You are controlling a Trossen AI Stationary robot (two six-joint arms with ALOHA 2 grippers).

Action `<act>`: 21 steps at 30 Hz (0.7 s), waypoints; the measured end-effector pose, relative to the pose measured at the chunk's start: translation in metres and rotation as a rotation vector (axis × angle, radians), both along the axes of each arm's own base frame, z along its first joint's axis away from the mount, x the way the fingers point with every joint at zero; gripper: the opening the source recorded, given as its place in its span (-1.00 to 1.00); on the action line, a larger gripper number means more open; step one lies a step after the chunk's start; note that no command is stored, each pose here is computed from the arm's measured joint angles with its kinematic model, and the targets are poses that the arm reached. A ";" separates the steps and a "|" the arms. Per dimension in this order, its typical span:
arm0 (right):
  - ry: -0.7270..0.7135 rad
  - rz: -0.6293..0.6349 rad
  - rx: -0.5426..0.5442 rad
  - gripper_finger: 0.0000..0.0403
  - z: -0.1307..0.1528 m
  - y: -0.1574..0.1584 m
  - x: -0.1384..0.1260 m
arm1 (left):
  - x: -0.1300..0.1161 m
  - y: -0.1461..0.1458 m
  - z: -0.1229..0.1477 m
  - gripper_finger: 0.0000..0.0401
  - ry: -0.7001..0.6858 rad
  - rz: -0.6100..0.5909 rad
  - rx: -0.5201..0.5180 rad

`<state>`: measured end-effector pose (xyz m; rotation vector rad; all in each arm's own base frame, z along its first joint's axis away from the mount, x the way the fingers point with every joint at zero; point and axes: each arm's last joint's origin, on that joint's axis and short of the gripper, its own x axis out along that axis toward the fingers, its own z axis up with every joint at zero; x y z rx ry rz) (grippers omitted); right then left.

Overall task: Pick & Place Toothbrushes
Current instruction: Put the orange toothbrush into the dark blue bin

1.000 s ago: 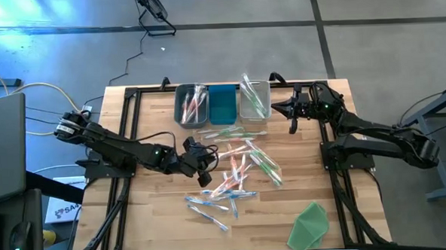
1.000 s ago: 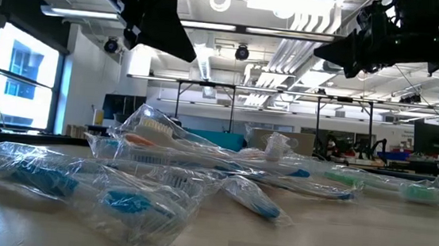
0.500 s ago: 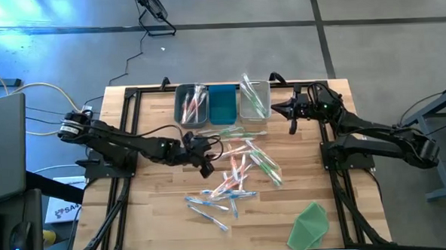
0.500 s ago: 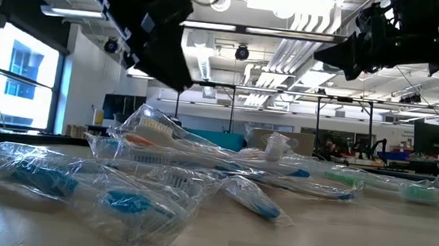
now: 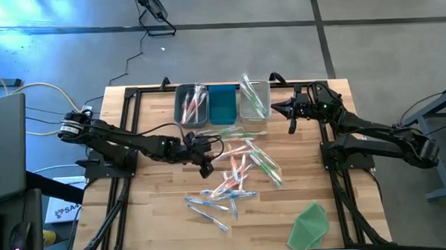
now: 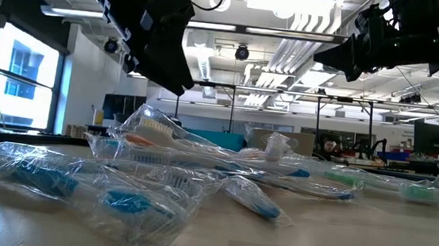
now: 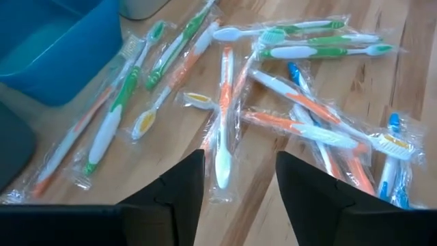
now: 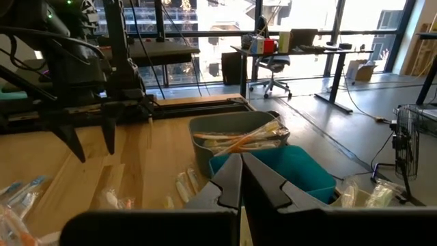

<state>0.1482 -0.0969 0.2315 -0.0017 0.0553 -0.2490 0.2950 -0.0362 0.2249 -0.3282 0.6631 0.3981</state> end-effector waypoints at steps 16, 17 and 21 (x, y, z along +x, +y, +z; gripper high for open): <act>0.000 0.000 0.000 -0.99 0.000 0.000 0.000 | 0.004 -0.001 -0.011 -0.12 0.022 0.040 -0.037; 0.000 0.000 0.000 -0.99 0.000 0.000 0.000 | 0.006 -0.001 -0.014 -0.12 0.023 0.041 -0.036; -0.001 0.000 -0.001 -0.99 0.000 0.000 0.000 | 0.014 -0.002 -0.021 -0.12 0.012 0.036 -0.033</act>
